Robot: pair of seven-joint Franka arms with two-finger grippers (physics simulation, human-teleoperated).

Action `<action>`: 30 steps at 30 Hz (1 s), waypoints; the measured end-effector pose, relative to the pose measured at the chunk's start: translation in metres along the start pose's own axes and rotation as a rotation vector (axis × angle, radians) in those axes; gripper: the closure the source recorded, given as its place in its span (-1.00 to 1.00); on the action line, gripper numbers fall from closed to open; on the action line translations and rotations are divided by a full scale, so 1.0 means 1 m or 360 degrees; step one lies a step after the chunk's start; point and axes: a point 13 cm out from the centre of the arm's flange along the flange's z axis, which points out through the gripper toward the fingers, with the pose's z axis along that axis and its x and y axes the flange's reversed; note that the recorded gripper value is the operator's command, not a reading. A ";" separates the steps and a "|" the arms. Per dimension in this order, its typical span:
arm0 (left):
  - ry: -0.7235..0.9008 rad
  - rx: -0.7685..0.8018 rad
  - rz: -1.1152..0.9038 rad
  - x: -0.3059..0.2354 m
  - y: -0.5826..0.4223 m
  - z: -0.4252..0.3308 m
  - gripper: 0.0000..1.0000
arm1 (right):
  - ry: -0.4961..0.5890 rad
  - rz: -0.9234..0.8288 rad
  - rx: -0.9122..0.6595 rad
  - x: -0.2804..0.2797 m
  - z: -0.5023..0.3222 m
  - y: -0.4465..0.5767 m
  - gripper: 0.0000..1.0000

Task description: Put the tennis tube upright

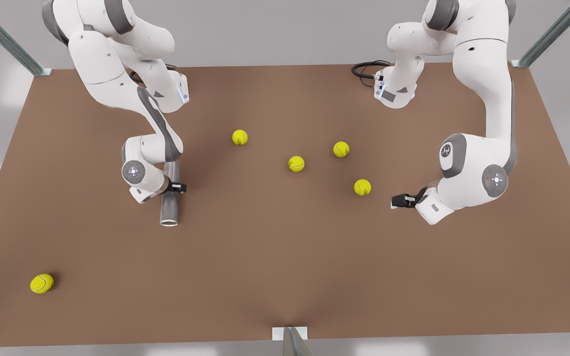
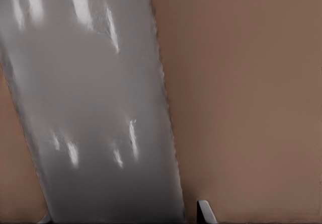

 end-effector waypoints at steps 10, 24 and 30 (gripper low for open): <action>-0.0010 -0.0002 -0.0008 -0.002 0.001 0.000 -1.00 | -0.0013 -0.0096 -0.0060 -0.016 -0.031 0.006 0.57; -0.0020 0.0035 -0.0032 -0.005 -0.004 0.001 -1.00 | -0.0269 -0.1378 0.0035 -0.123 -0.123 0.184 0.57; -0.0030 0.0089 -0.0061 -0.012 -0.010 0.003 -1.00 | -0.0347 -0.2027 0.0207 -0.123 -0.122 0.282 0.57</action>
